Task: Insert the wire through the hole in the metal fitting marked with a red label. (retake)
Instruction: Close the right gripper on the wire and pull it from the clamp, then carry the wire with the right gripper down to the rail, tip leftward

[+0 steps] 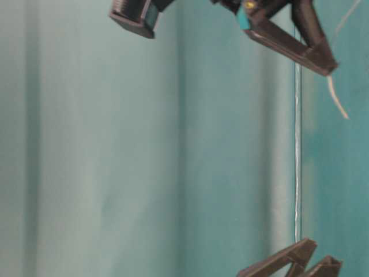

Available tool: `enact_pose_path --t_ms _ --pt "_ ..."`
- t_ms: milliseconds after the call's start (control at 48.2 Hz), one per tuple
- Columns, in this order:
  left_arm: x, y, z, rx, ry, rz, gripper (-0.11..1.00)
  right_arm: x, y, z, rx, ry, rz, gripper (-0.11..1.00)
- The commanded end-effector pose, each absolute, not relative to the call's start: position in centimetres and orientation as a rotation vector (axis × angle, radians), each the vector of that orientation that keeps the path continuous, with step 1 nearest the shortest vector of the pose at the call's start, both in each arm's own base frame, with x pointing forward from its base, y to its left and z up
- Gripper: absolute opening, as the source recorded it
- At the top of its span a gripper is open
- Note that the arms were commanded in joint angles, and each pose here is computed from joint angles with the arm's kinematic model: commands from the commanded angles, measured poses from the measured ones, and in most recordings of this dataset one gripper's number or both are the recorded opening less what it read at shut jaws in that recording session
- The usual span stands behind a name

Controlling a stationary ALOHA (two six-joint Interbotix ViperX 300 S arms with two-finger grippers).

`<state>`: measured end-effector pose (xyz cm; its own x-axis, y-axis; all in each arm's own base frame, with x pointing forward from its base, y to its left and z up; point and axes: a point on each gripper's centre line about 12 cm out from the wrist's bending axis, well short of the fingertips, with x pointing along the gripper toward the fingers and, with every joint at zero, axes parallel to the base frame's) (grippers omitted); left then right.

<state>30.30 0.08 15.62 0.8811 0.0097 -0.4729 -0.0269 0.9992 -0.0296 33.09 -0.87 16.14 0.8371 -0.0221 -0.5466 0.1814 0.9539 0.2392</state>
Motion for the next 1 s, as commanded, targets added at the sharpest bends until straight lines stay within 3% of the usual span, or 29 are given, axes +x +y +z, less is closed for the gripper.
enact_pose_path --t_ms 0,228,518,974 --pt "30.9 0.1 17.6 -0.037 0.446 0.019 0.67 33.4 -1.2 18.4 0.279 0.523 -0.107 0.03" --pt "30.8 0.2 19.2 -0.037 0.437 0.02 0.67 33.4 -1.3 19.8 0.235 0.535 -0.097 0.03" --pt "30.5 0.1 18.4 -0.056 0.44 0.024 0.67 32.9 -1.2 19.2 0.243 0.514 -0.095 0.03" --pt "27.2 -2.4 16.6 -0.123 0.158 -0.049 0.67 31.6 1.4 18.2 0.286 0.376 -0.015 0.03"
